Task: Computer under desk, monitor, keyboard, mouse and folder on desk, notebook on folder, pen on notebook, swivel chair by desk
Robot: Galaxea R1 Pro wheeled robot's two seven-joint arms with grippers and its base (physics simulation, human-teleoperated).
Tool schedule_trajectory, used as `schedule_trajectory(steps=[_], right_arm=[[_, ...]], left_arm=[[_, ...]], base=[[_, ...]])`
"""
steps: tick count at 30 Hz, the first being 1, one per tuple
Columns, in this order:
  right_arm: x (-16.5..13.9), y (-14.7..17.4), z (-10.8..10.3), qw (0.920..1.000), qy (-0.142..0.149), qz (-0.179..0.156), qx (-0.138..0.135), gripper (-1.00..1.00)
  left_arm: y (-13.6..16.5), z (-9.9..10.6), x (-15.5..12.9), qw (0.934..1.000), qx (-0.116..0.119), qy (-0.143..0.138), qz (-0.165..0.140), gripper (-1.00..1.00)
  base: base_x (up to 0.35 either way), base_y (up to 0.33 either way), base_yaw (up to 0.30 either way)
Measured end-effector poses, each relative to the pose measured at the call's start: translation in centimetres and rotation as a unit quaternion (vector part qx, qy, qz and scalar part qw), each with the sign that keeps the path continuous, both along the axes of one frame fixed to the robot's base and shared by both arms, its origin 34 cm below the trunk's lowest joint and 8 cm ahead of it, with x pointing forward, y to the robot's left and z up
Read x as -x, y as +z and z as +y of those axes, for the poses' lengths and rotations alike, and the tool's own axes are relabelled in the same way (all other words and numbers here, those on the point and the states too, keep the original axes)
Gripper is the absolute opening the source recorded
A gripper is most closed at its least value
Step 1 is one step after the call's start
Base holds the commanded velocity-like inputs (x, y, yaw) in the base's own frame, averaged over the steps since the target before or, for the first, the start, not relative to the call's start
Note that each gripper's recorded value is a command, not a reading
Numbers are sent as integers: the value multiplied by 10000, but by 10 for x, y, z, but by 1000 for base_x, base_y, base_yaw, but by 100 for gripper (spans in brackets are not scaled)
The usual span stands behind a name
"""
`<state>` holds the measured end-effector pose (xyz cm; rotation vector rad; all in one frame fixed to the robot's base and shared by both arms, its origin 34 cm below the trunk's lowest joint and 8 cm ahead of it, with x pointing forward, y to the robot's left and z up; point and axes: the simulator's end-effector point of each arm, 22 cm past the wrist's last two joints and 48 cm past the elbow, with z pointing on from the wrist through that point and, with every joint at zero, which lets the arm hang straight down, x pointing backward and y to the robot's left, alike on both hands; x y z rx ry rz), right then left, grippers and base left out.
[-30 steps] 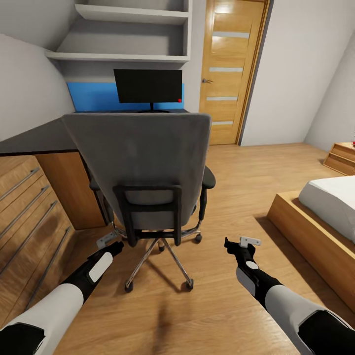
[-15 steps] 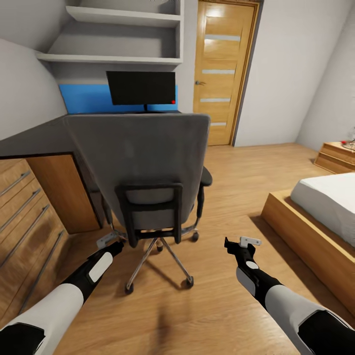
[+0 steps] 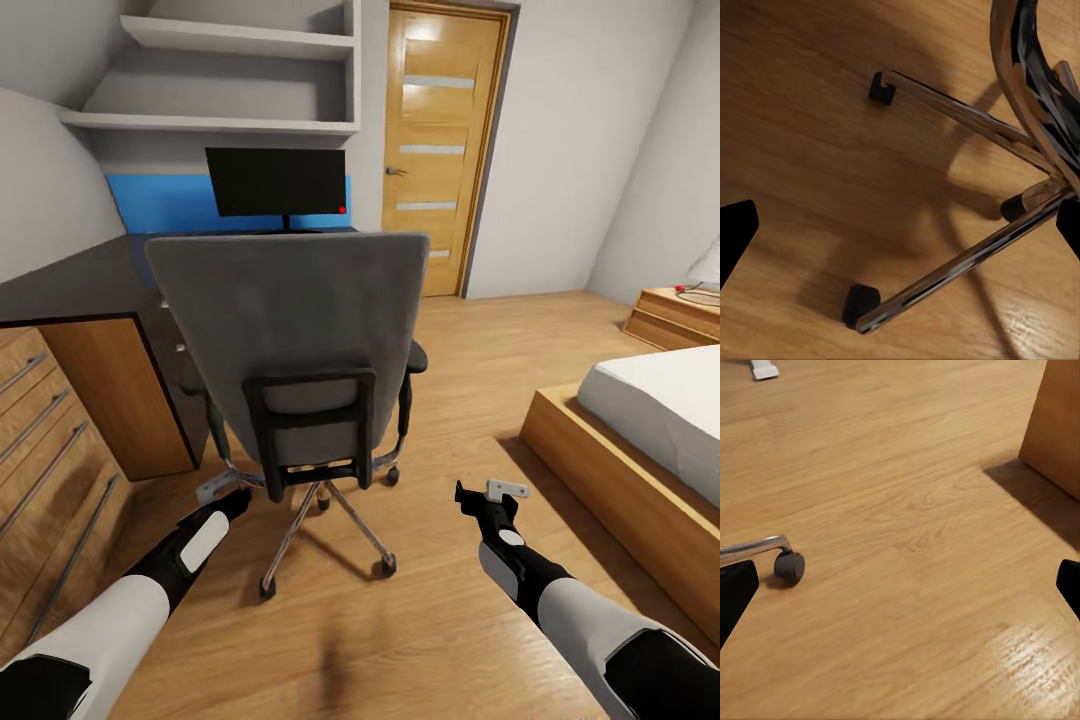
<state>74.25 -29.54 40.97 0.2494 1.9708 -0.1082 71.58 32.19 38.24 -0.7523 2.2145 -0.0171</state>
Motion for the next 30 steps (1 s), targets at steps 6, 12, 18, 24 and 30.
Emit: schedule_trajectory(steps=[6, 12, 18, 24, 30], right_arm=[[0, 0, 0, 10000, 0, 1, 0, 100], [0, 0, 0, 10000, 4, 1, -2, 100], [0, 0, 1, 10000, 13, 1, -6, 100], [-1, 0, 19, 9999, 83, -6, -88, 100], [2, -7, 39, 9997, 143, 62, -167, 100]], left_arm=[[0, 0, 0, 10000, 1, 1, 1, 100], [-1, 0, 0, 10000, 0, 0, 5, 100], [-1, -1, 0, 10000, 7, -3, 9, 100], [-10, -6, 7, 9998, -82, -104, 149, 100], [-18, -17, 12, 9981, -347, -440, 266, 100]], base=[[-102, 0, -3], [-290, -14, 0], [-317, -119, 0], [-147, -103, 102], [-19, -13, 233]])
